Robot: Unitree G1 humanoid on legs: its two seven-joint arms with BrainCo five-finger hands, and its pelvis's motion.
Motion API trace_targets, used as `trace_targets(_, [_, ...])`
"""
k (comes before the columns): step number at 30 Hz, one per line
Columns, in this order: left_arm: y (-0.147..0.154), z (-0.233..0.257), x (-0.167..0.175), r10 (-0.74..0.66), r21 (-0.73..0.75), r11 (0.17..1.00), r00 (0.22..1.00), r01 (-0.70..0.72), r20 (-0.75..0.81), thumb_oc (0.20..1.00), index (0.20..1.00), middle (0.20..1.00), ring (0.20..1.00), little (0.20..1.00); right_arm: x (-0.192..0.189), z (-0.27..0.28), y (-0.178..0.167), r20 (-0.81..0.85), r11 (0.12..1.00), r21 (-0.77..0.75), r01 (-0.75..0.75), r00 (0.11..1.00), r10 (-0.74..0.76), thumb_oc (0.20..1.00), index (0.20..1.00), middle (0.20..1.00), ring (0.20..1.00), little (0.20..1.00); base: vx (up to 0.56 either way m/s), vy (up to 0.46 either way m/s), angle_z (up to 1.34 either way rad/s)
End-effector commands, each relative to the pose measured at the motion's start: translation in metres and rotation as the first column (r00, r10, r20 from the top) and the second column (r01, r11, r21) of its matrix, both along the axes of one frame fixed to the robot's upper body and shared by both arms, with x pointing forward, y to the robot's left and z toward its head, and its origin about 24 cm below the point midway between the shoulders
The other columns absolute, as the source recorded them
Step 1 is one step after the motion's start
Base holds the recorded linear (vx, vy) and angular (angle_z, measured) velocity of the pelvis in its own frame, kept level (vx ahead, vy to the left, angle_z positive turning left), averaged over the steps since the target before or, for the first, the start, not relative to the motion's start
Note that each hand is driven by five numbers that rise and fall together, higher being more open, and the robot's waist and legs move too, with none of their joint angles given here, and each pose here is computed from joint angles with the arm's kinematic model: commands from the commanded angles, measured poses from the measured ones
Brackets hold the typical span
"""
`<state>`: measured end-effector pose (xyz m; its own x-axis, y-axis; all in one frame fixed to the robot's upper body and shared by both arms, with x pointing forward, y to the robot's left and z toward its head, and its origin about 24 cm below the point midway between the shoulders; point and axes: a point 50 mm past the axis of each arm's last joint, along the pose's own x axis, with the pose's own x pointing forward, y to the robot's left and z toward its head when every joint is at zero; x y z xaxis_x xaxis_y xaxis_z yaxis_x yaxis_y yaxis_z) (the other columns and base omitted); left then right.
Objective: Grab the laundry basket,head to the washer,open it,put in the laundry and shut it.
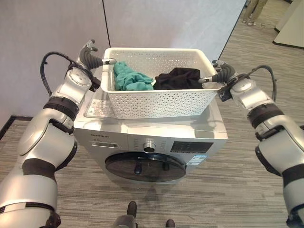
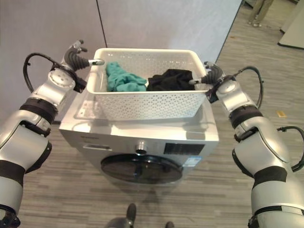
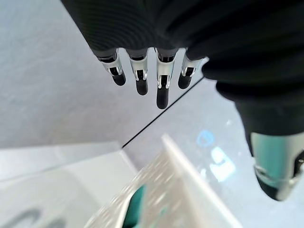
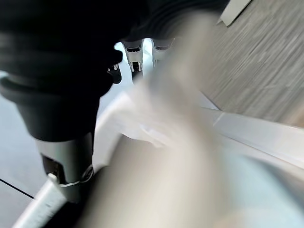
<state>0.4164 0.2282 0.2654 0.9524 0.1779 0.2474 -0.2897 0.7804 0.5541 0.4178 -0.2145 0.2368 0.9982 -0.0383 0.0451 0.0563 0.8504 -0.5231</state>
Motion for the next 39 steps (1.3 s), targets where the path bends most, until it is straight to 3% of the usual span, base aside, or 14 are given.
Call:
trace_targets(1, [0.019,0.051,-0.016,0.072,-0.022,0.997,0.965,-0.069,0.252,1.000,1.000,1.000,1.000,1.000,-0.011,0.061,-0.020,0.280,0.995,0.085,0.052,0.957,-0.074,1.000,1.000,1.000,1.000,1.000,0.00,0.000,0.00])
trace_targets(4, [0.042,0.058,-0.036,0.085,0.051,0.993,0.938,-0.108,0.337,1.000,1.000,1.000,1.000,1.000,-0.023,0.062,-0.042,0.326,0.993,0.101,0.069,0.940,-0.098,1.000,1.000,1.000,1.000,1.000,0.00,0.000,0.00])
trace_targets(11, [0.095,0.038,-0.075,0.185,0.029,0.977,0.910,-0.210,0.371,1.000,1.000,1.000,1.000,1.000,-0.058,0.032,-0.098,0.328,0.978,0.126,0.167,0.923,-0.200,1.000,1.000,1.000,1.000,1.000,0.01,-0.001,0.00])
trace_targets(16, [0.138,-0.038,-0.131,0.276,-0.011,0.959,0.926,-0.282,0.259,1.000,1.000,1.000,1.000,1.000,-0.120,-0.027,-0.151,0.292,0.937,0.161,0.310,0.892,-0.345,1.000,1.000,1.000,1.000,1.000,0.03,-0.016,-0.02])
trace_targets(22, [0.166,-0.105,-0.186,0.432,-0.115,0.901,0.892,-0.419,0.135,1.000,1.000,1.000,1.000,1.000,-0.175,-0.074,-0.177,0.222,0.886,0.138,0.442,0.858,-0.463,1.000,1.000,1.000,1.000,1.000,0.01,-0.015,-0.01])
trace_targets(25, [0.175,-0.168,-0.228,0.556,-0.274,0.796,0.831,-0.540,-0.022,1.000,1.000,1.000,1.000,1.000,-0.208,-0.115,-0.180,0.133,0.845,0.143,0.516,0.836,-0.533,1.000,1.000,1.000,1.000,1.000,0.02,-0.045,-0.02])
trace_targets(28, [0.166,-0.215,-0.255,0.590,-0.420,0.687,0.793,-0.593,-0.153,1.000,1.000,1.000,1.000,1.000,-0.225,-0.153,-0.171,0.034,0.807,0.217,0.550,0.822,-0.569,1.000,1.000,1.000,1.000,1.000,-0.02,-0.020,-0.02])
trace_targets(29, [0.166,-0.215,-0.256,0.590,-0.419,0.687,0.792,-0.594,-0.155,1.000,1.000,1.000,1.000,1.000,-0.226,-0.153,-0.171,0.032,0.807,0.215,0.550,0.822,-0.569,1.000,1.000,1.000,1.000,1.000,0.00,0.000,0.00])
trace_targets(30, [0.150,-0.251,-0.272,0.590,-0.556,0.559,0.766,-0.615,-0.253,1.000,1.000,1.000,1.000,1.000,-0.238,-0.179,-0.164,-0.044,0.766,0.265,0.586,0.801,-0.598,1.000,1.000,1.000,1.000,1.000,0.00,0.000,0.00])
trace_targets(31, [0.145,-0.267,-0.279,0.582,-0.587,0.504,0.751,-0.633,-0.310,1.000,1.000,1.000,1.000,1.000,-0.244,-0.188,-0.160,-0.074,0.755,0.283,0.592,0.798,-0.598,1.000,1.000,1.000,1.000,1.000,0.00,0.000,0.00])
trace_targets(33, [0.132,-0.297,-0.291,0.565,-0.622,0.393,0.712,-0.677,-0.418,1.000,1.000,1.000,1.000,1.000,-0.253,-0.210,-0.150,-0.150,0.729,0.316,0.607,0.791,-0.594,1.000,1.000,1.000,1.000,1.000,0.01,-0.011,0.02])
trace_targets(38, [0.103,-0.342,-0.301,0.475,-0.576,0.329,0.658,-0.748,-0.584,1.000,1.000,1.000,1.000,1.000,-0.265,-0.263,-0.129,-0.337,0.640,0.398,0.657,0.754,-0.564,1.000,1.000,1.000,1.000,1.000,-0.03,-0.015,0.00])
trace_targets(39, [0.094,-0.357,-0.306,0.475,-0.558,0.268,0.611,-0.786,-0.633,1.000,1.000,1.000,1.000,1.000,-0.274,-0.288,-0.119,-0.440,0.624,0.379,0.683,0.726,-0.528,1.000,1.000,1.000,1.000,1.000,-0.03,-0.031,0.00])
